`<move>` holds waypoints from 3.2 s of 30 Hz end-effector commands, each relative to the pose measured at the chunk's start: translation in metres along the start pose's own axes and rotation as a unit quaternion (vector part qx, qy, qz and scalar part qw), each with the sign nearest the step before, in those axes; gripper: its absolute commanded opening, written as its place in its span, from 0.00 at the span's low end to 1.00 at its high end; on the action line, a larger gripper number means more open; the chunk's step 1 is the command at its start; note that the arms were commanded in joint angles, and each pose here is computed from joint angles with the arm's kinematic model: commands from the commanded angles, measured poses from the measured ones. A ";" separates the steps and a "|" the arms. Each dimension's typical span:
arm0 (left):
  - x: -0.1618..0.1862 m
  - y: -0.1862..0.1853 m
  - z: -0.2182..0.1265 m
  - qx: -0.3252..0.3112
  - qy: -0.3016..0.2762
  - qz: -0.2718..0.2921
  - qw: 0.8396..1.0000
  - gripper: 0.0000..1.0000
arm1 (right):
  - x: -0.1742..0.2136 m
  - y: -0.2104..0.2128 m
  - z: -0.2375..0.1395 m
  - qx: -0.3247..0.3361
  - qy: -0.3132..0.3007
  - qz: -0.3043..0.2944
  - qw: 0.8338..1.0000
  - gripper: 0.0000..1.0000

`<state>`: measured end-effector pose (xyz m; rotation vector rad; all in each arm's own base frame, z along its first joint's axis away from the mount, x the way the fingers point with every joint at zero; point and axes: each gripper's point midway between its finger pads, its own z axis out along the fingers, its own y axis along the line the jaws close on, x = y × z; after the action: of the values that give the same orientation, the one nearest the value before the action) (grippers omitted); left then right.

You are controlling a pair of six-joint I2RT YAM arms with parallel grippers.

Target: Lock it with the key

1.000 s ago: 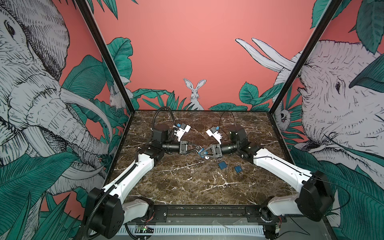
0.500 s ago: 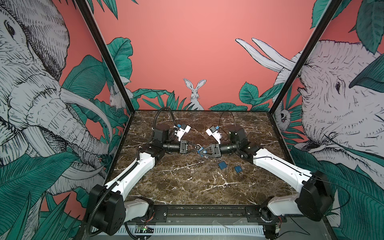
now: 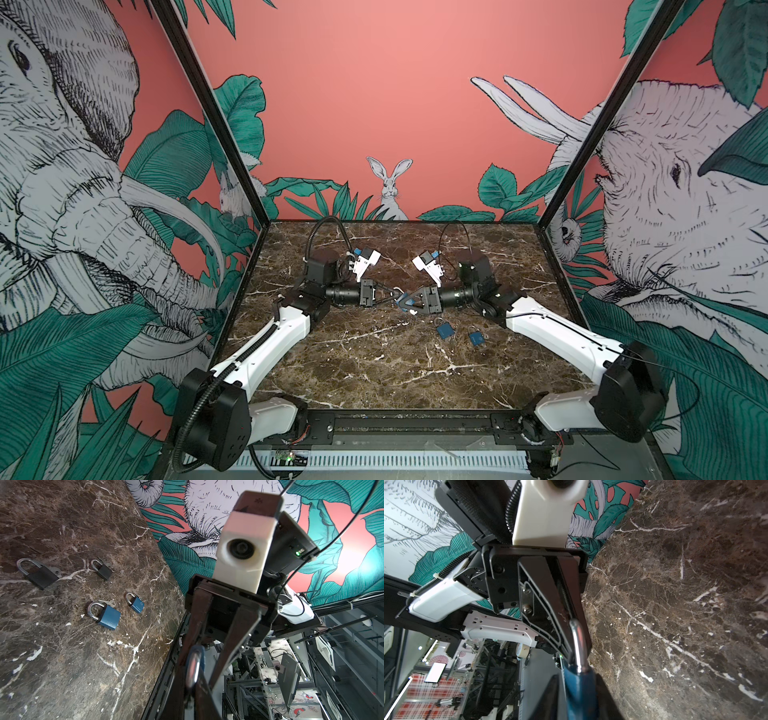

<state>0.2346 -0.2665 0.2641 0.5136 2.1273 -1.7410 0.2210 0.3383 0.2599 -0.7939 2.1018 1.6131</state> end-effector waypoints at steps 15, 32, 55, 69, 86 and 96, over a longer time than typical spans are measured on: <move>-0.025 -0.008 -0.029 -0.022 -0.070 0.003 0.997 0.00 | -0.008 0.000 0.001 -0.017 -0.032 -0.020 0.999 0.31; -0.029 -0.005 -0.036 -0.031 -0.091 -0.003 0.995 0.00 | -0.010 -0.002 -0.001 -0.012 -0.039 -0.017 0.999 0.00; -0.059 0.007 -0.077 -0.056 -0.164 -0.011 0.985 0.00 | 0.016 -0.028 -0.003 0.028 -0.030 0.015 0.999 0.00; 0.028 0.103 -0.023 -0.188 0.004 -0.080 0.979 0.00 | 0.048 -0.127 -0.028 0.285 -0.008 0.055 0.957 0.00; 0.075 0.171 0.043 -0.219 0.090 -0.146 0.961 0.00 | 0.059 -0.153 -0.031 0.329 -0.002 0.070 0.942 0.00; 0.082 0.180 0.052 -0.218 0.115 -0.156 0.956 0.00 | 0.061 -0.162 -0.022 0.324 0.002 0.086 0.942 0.00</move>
<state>0.2472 -0.2706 0.0492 0.2275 2.8302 -1.2900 0.2690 0.2691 0.1017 -0.4078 2.5690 0.8518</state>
